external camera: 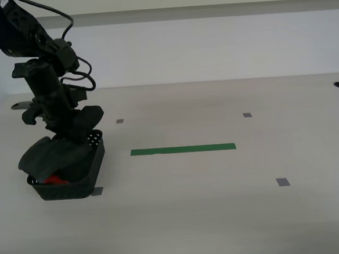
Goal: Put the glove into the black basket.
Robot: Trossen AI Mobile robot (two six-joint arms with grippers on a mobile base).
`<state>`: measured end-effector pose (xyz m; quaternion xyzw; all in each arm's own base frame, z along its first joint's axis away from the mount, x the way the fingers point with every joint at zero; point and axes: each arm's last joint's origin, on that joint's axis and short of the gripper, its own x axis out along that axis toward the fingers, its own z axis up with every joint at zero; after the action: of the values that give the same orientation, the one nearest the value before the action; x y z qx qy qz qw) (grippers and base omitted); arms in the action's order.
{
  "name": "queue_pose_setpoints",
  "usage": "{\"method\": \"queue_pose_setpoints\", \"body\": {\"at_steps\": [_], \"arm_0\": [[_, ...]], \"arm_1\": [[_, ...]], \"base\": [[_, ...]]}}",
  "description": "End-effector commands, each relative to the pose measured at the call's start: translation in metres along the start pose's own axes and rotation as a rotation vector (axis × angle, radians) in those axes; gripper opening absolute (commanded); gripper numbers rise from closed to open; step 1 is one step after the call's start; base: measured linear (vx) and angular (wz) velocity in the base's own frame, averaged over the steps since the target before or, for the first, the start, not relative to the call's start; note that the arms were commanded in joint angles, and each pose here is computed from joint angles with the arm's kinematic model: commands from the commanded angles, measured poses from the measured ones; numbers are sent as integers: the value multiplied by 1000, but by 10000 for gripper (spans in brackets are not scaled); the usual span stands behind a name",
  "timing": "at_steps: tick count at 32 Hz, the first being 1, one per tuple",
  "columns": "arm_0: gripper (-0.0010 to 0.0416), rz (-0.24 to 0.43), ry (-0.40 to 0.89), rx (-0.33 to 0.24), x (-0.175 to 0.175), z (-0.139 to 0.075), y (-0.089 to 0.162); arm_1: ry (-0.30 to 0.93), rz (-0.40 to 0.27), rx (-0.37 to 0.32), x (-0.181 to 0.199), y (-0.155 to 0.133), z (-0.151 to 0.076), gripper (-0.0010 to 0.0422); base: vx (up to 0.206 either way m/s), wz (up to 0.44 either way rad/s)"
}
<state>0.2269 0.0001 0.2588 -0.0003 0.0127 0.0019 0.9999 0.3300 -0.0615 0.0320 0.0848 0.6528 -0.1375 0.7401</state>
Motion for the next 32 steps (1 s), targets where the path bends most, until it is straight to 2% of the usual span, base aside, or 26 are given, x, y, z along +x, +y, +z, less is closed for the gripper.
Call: {"method": "queue_pose_setpoints", "body": {"at_steps": [1, 2, 5, 9, 11, 14, 17, 19, 21, 22, 23, 24, 27, 29, 32], "arm_0": [[1, 1, 7, 0, 0, 0, 0], [0, 1, 6, 0, 0, 0, 0], [1, 1, 10, 0, 0, -1, 0], [0, 1, 11, 0, 0, -1, 0], [0, 1, 11, 0, 0, -1, 0], [1, 1, 11, 0, 0, -1, 0], [0, 1, 12, 0, 0, -1, 0], [1, 1, 12, 0, 0, -1, 0], [1, 0, 12, 0, 0, -1, 0], [1, 1, 12, 0, 0, -1, 0], [1, 1, 12, 0, 0, -1, 0], [1, 1, 12, 0, 0, -1, 0], [1, 1, 12, 0, 0, -1, 0], [0, 1, 13, 0, 0, -1, 0], [0, 1, 12, 0, 0, -1, 0]], "arm_1": [[5, 1, -23, 0, 1, -1, 14], [6, 1, -26, 0, 1, -1, 22], [8, 1, -43, 0, 1, -1, 123], [36, -2, -53, 0, 0, -3, 214], [55, -4, -56, -1, 0, -5, 251], [76, -7, -57, -6, 0, -7, 261], [67, -6, -56, -12, -1, -4, 248], [48, -4, -55, -17, -1, -1, 216], [24, 0, -88, -22, 0, 7, 128], [16, 0, -87, -24, 0, 10, 82], [14, 0, -87, -25, 0, 11, 55], [15, 0, -87, -26, 0, 13, 0], [13, 1, -91, -28, 0, 15, 12], [16, 0, -92, -29, 0, 16, -3], [18, 0, -91, -29, 0, 16, 6]], "base": [[0, 0], [0, 0], [0, 0], [0, 0], [0, 0], [0, 0], [0, 0], [0, 0], [0, 0], [0, 0], [0, 0], [0, 0], [0, 0], [0, 0], [0, 0]]}}
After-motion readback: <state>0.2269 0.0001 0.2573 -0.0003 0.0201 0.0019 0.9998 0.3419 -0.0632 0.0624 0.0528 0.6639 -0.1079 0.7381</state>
